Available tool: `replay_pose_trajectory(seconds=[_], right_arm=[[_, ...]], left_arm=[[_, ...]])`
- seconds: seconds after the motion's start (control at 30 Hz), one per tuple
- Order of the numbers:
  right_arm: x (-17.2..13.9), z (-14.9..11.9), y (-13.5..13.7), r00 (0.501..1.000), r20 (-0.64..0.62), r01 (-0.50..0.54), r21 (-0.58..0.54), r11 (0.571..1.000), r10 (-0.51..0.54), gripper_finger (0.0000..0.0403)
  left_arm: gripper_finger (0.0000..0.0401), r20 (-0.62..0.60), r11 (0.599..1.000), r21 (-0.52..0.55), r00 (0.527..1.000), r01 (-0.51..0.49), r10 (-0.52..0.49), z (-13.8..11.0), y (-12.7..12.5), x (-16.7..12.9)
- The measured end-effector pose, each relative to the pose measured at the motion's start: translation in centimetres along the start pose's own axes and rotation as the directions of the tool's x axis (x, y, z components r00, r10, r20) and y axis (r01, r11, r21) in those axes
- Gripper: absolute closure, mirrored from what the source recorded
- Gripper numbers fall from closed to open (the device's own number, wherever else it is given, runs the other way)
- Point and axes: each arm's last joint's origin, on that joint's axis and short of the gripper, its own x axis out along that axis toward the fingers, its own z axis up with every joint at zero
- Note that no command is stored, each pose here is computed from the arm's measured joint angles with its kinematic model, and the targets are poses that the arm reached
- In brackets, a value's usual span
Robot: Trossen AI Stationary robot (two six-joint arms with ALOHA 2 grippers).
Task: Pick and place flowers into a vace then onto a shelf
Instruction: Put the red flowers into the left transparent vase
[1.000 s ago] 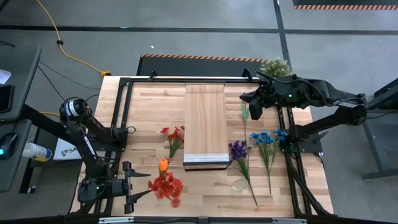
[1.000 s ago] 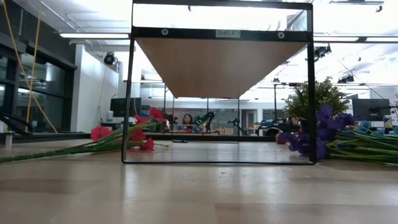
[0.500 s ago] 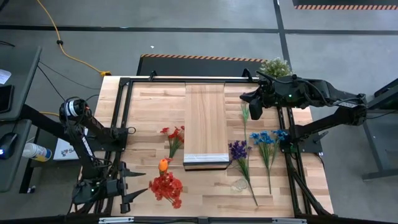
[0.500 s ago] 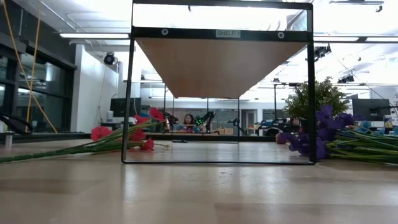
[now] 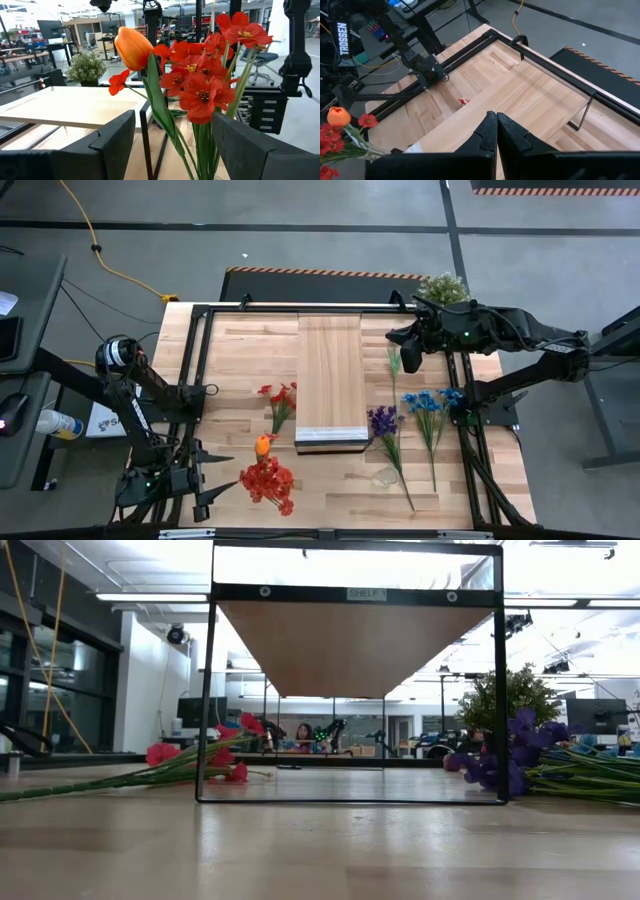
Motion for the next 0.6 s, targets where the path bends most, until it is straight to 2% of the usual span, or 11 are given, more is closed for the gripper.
replay_pose_trajectory(seconds=[0.27,0.6], right_arm=[[0.0,0.0,0.0,1.0,-0.001,0.0,-0.033,0.999,0.0,0.0402],[0.0,-0.2,-0.1,1.0,-0.024,0.002,-0.061,0.998,-0.004,0.0402]], left_arm=[[0.0107,0.0,0.999,-0.05,1.0,0.011,-0.011,2.4,1.5,-0.2],[0.0107,0.0,0.999,-0.043,1.0,0.014,-0.014,7.1,5.7,-0.3]])
